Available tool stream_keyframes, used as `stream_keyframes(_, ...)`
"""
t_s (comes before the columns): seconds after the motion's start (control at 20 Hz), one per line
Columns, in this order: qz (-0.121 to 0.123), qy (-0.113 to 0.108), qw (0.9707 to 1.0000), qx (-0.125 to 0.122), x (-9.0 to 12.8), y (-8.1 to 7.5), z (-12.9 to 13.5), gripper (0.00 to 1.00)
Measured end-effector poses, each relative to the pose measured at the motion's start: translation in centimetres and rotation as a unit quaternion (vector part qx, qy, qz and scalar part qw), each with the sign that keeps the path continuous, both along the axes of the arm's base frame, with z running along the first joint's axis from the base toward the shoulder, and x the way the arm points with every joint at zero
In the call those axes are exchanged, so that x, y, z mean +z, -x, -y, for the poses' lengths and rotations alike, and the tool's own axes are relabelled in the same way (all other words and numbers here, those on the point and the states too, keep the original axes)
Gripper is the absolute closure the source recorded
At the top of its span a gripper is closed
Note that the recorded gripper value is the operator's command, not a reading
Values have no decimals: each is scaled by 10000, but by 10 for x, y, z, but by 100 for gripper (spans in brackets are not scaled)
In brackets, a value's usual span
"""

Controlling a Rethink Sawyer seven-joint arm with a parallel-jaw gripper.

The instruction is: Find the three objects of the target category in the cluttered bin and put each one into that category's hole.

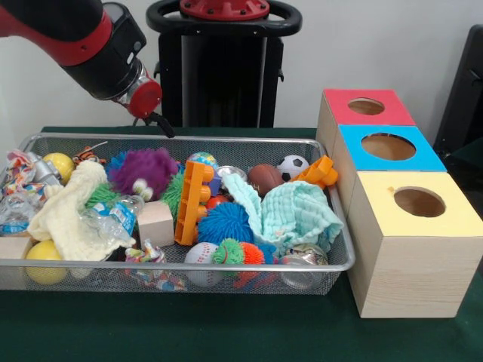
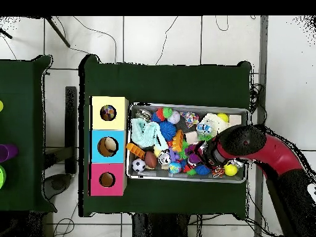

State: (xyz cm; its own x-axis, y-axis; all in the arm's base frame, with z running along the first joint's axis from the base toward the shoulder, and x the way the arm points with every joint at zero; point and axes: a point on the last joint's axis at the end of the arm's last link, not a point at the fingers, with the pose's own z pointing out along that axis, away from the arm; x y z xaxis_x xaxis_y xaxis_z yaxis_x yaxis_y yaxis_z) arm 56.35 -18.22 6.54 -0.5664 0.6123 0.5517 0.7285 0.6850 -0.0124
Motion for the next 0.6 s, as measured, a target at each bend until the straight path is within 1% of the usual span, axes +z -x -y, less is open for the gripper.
stream_keyframes(0.6, 39, -62, 9999, 87, -1, -5, -10, 0)
